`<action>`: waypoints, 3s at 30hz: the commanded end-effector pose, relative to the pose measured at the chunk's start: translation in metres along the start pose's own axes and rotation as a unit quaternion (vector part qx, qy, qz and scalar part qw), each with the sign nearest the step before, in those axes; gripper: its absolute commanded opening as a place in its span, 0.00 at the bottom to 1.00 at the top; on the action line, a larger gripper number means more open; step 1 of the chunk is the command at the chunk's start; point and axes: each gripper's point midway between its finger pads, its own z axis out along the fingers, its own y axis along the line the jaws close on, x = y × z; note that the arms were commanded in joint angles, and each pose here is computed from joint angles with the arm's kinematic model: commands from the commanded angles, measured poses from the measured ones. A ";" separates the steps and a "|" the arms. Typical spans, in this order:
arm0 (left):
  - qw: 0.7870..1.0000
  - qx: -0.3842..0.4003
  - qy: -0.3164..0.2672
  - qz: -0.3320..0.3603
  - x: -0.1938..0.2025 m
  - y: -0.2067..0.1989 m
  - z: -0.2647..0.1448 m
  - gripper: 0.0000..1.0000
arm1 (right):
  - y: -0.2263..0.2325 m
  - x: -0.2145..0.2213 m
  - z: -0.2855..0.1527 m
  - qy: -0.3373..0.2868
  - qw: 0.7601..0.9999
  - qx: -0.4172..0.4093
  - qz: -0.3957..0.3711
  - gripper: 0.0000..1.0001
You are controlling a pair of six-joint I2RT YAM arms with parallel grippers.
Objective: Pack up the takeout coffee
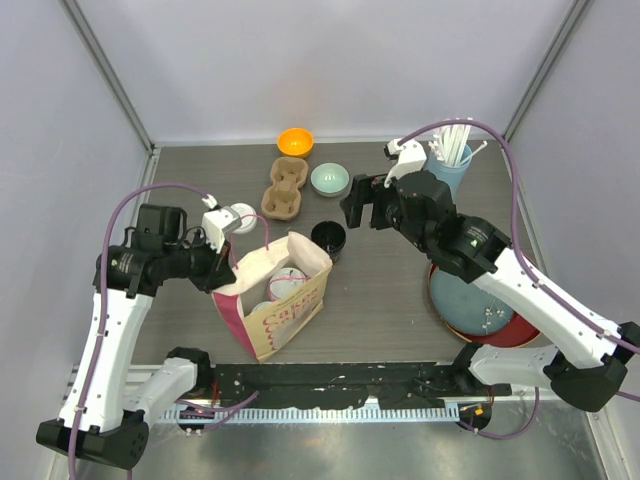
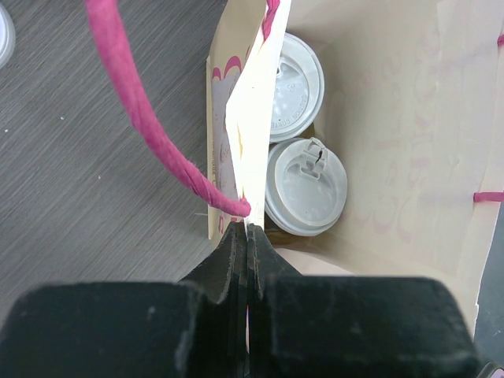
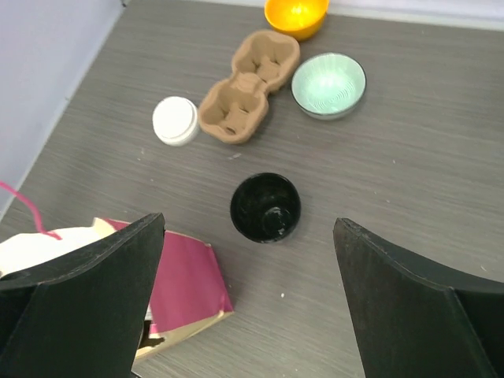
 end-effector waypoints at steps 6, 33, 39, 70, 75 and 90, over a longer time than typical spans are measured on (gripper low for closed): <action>1.000 0.002 0.014 -0.012 0.005 -0.005 -0.005 0.14 | -0.020 0.025 0.016 0.063 0.998 0.018 0.013 0.94; 0.997 -0.063 -0.046 0.010 -0.041 -0.003 -0.052 0.66 | -0.057 0.008 0.034 0.094 0.995 0.037 -0.020 0.94; 0.994 -0.097 -0.054 -0.012 -0.054 0.009 -0.064 0.69 | -0.151 -0.036 0.027 0.029 0.981 0.187 -0.031 0.77; 0.984 -0.166 -0.041 -0.053 -0.058 0.052 -0.070 0.72 | -0.430 -0.043 0.121 0.008 0.929 0.340 0.147 0.57; 0.985 -0.161 -0.043 -0.050 -0.059 0.051 -0.070 0.73 | -0.435 -0.032 0.126 0.019 0.928 0.342 0.146 0.45; 0.988 -0.143 -0.045 -0.042 -0.059 0.043 -0.069 0.73 | -0.438 -0.037 0.126 0.044 0.933 0.341 0.108 0.01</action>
